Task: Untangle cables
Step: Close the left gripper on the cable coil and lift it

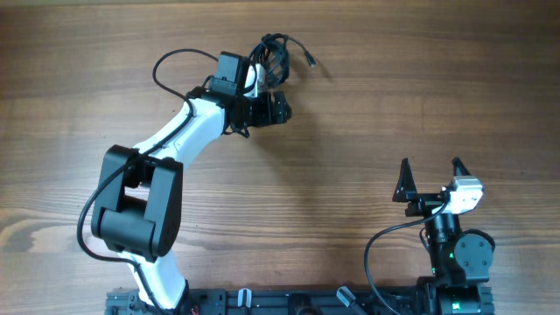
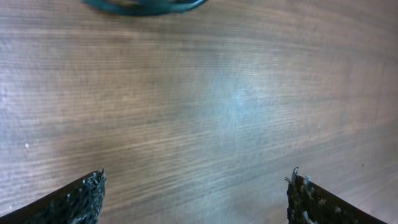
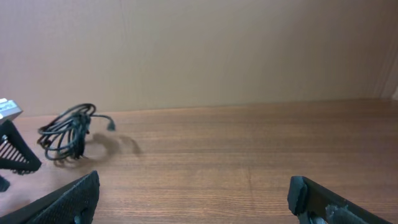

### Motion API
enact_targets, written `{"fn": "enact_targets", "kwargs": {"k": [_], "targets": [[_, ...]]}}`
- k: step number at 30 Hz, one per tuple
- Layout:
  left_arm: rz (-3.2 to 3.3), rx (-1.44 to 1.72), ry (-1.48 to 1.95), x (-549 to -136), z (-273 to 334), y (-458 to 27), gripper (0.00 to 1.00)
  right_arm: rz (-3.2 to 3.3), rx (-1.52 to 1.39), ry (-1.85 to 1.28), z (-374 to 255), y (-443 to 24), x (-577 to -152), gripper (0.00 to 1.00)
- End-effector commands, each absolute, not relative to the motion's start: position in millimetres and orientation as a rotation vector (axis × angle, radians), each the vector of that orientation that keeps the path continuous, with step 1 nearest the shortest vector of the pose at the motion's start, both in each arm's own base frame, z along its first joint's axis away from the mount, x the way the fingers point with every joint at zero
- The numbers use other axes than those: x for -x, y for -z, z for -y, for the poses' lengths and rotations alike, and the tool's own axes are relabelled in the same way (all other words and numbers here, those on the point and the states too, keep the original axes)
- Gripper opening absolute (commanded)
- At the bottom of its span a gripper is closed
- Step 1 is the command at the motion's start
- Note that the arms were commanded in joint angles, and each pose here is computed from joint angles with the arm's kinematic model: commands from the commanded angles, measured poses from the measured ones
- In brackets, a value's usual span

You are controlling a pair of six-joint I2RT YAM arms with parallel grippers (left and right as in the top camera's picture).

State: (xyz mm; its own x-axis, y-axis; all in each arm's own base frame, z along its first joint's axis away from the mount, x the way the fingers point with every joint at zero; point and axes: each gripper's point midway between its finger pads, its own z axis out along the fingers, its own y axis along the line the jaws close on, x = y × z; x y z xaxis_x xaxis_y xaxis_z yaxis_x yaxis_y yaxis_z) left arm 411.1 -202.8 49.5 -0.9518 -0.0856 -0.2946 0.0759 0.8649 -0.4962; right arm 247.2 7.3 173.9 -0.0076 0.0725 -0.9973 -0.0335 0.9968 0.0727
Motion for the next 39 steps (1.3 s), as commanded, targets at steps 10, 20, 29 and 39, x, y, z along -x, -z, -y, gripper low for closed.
{"fn": "enact_targets", "kwargs": {"k": [10,20,29,39], "targets": [[-2.319,0.004,0.603,-412.4,176.3,-219.6,1.0,-1.568,-0.011,-0.075,-8.9,-175.6,-246.9,1.0],[-2.257,0.005,0.545,-438.0,188.0,-209.3,1.0,-1.568,-0.011,-0.075,-8.9,-175.6,-246.9,1.0],[-2.137,0.041,0.507,-500.6,199.2,-167.3,0.53,-1.568,-0.011,-0.075,-8.9,-175.6,-246.9,1.0],[-2.126,0.076,0.515,-534.9,210.2,-87.7,0.81,-1.568,-0.011,-0.075,-8.9,-175.6,-246.9,1.0]]}}
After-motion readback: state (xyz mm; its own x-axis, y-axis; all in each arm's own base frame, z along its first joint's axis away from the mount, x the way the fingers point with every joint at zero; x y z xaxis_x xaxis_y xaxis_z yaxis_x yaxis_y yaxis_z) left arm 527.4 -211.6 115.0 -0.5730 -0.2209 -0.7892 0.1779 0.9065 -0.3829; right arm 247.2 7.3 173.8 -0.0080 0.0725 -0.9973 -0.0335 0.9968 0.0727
